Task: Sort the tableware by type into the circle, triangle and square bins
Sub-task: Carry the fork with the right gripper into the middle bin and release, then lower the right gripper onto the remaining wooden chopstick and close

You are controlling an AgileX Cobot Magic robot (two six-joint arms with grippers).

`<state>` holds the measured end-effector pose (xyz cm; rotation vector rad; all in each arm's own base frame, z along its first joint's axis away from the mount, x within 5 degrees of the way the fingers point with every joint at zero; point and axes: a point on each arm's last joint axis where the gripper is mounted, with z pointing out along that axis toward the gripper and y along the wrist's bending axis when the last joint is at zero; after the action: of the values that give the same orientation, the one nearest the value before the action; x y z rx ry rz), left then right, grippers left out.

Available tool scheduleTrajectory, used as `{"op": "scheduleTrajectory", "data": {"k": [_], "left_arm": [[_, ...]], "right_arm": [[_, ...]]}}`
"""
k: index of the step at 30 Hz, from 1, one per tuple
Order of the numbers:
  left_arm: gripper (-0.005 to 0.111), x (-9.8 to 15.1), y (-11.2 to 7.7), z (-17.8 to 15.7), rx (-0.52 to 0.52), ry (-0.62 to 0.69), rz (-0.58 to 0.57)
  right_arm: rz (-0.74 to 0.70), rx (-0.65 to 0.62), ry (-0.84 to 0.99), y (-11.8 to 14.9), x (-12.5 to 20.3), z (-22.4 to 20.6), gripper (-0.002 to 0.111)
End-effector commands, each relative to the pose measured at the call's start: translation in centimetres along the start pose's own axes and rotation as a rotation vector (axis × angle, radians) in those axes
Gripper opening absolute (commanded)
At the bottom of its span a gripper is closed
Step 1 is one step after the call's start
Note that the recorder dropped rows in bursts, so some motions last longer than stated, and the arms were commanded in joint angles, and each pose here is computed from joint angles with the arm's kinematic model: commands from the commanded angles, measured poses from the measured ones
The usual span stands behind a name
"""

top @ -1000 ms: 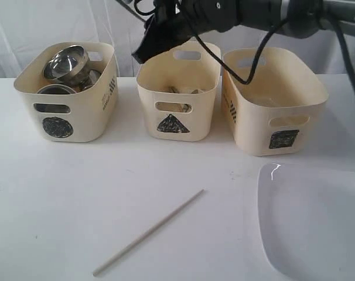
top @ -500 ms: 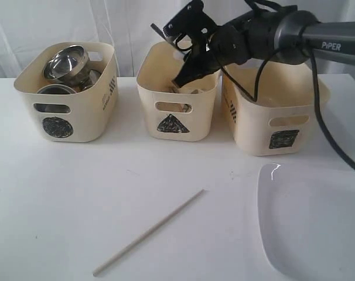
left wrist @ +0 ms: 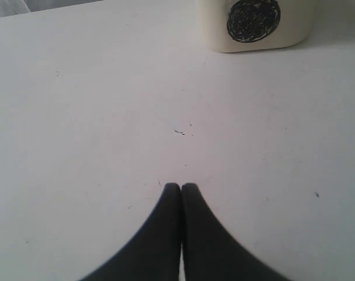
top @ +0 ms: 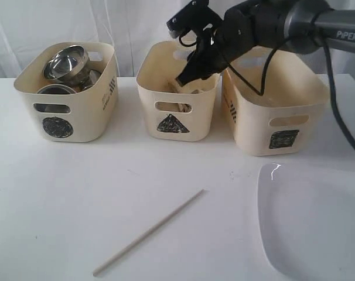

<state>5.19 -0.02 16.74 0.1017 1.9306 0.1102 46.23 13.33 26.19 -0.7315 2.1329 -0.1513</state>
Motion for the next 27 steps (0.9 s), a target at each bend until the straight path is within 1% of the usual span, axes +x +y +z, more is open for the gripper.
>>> {"op": "scheduleTrajectory", "data": {"k": [1,3,5,6,10,11,13,15,16,17,18,19,20,22,23,25,27], "left_arm": [[0.0,0.1,-0.1,0.0,0.009,-0.004,-0.01],[0.0,0.1,-0.1,0.0,0.009,-0.004,-0.01],[0.0,0.1,-0.1,0.0,0.009,-0.004,-0.01],[0.0,0.1,-0.1,0.0,0.009,-0.004,-0.01],[0.0,0.1,-0.1,0.0,0.009,-0.004,-0.01],[0.0,0.1,-0.1,0.0,0.009,-0.004,-0.01],[0.0,0.1,-0.1,0.0,0.009,-0.004,-0.01],[0.0,0.1,-0.1,0.0,0.009,-0.004,-0.01],[0.0,0.1,-0.1,0.0,0.009,-0.004,-0.01],[0.0,0.1,-0.1,0.0,0.009,-0.004,-0.01],[0.0,0.1,-0.1,0.0,0.009,-0.004,-0.01],[0.0,0.1,-0.1,0.0,0.009,-0.004,-0.01],[0.0,0.1,-0.1,0.0,0.009,-0.004,-0.01],[0.0,0.1,-0.1,0.0,0.009,-0.004,-0.01],[0.0,0.1,-0.1,0.0,0.009,-0.004,-0.01],[0.0,0.1,-0.1,0.0,0.009,-0.004,-0.01],[0.0,0.1,-0.1,0.0,0.009,-0.004,-0.01]], "right_arm": [[0.149,-0.057,-0.009,-0.8,-1.6,-4.4,0.037],[0.2,-0.128,0.017,-0.3,-2.1,-6.7,0.037],[0.154,-0.225,0.075,0.8,-2.2,-8.4,0.035],[0.105,-0.287,0.104,1.6,-2.1,-9.2,0.034],[-0.232,-0.646,0.268,6.4,-0.6,-11.2,0.032],[-0.281,-0.699,0.278,7.7,-0.4,-11.3,0.032],[-0.349,-0.751,0.287,10.2,0.2,-11.0,0.032],[-0.481,-0.803,0.315,13.1,1.1,-10.6,0.032],[-0.647,-0.83,0.369,16.4,2.4,-9.9,0.032],[-0.728,-0.827,0.399,17.8,3.0,-9.5,0.032],[-0.874,-0.802,0.46,20.3,4.2,-8.5,0.032],[-0.921,-0.79,0.473,21.1,4.5,-8.1,0.032],[-0.981,-0.787,0.492,22.7,5.3,-7.2,0.032],[-0.995,-0.797,0.497,24.0,6.0,-6.1,0.035],[-0.996,-0.798,0.5,24.1,6.2,-5.8,0.037],[-1.0,-0.807,0.522,24.5,6.8,-5.0,0.046],[-0.997,-0.795,0.497,24.6,6.6,-4.9,0.047]]}}
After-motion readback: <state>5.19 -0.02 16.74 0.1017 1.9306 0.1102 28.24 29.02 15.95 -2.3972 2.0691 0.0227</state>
